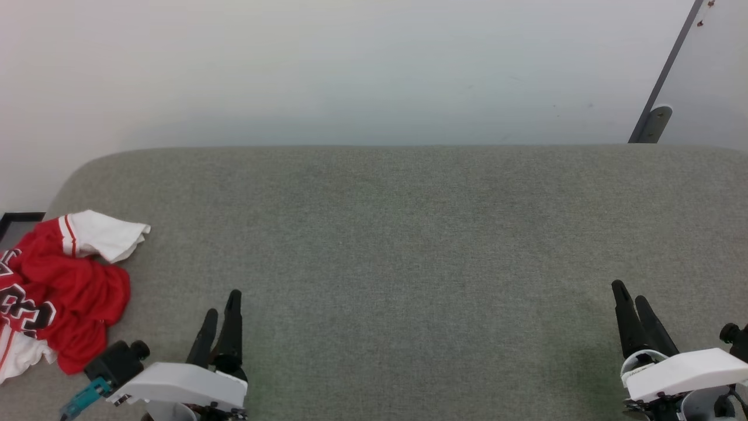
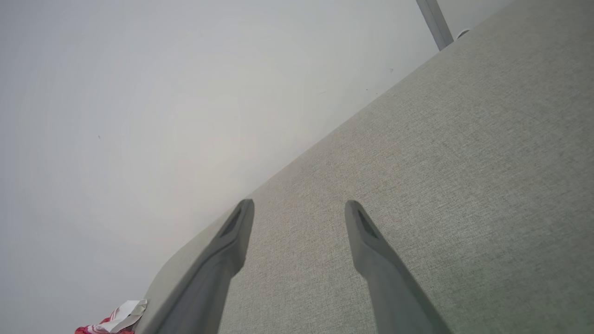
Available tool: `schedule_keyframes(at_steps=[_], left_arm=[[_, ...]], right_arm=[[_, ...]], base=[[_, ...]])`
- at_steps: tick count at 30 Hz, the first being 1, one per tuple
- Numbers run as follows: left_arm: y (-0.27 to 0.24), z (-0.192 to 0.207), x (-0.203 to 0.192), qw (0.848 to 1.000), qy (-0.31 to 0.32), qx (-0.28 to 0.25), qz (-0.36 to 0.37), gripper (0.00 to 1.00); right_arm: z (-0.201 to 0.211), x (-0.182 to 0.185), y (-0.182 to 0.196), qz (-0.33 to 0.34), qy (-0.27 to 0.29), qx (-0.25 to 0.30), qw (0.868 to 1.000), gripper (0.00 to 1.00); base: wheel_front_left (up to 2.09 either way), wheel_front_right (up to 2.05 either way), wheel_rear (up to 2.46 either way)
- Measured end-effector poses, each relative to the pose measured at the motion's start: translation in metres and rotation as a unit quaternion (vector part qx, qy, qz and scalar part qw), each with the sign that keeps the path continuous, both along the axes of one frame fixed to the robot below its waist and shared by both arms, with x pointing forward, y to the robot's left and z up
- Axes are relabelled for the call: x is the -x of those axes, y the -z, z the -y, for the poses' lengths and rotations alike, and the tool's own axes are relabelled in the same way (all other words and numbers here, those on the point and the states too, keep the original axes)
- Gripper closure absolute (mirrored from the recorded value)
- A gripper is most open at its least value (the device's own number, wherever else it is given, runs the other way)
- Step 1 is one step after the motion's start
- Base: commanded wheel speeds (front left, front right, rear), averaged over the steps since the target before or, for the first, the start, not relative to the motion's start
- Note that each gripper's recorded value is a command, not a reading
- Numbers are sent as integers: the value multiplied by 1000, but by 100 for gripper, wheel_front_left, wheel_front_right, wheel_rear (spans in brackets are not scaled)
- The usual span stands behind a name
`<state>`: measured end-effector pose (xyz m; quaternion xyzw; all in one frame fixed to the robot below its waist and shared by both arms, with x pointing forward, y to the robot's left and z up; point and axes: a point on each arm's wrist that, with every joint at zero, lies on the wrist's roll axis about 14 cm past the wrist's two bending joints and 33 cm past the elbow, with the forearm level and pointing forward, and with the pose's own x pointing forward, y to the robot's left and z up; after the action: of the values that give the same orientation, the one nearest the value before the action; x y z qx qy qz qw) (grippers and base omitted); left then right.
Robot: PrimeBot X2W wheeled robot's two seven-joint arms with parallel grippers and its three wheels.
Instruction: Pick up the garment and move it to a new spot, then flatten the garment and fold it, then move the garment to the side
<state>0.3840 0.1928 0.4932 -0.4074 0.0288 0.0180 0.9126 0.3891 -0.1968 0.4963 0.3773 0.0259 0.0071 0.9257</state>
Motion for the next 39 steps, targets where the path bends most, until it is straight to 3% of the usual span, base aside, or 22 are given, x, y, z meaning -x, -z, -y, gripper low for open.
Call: schedule_keyframes(at_steps=[20, 39], left_arm=[[-19, -1, -3, 991, 8, -127, 49, 0], [-31, 6, -5, 973, 23, -214, 84, 0]], right_arm=[[2, -2, -11, 23, -5, 124, 992, 0], [3, -3, -22, 46, -7, 218, 975, 0]], base=[[0, 0, 0], [0, 0, 0]])
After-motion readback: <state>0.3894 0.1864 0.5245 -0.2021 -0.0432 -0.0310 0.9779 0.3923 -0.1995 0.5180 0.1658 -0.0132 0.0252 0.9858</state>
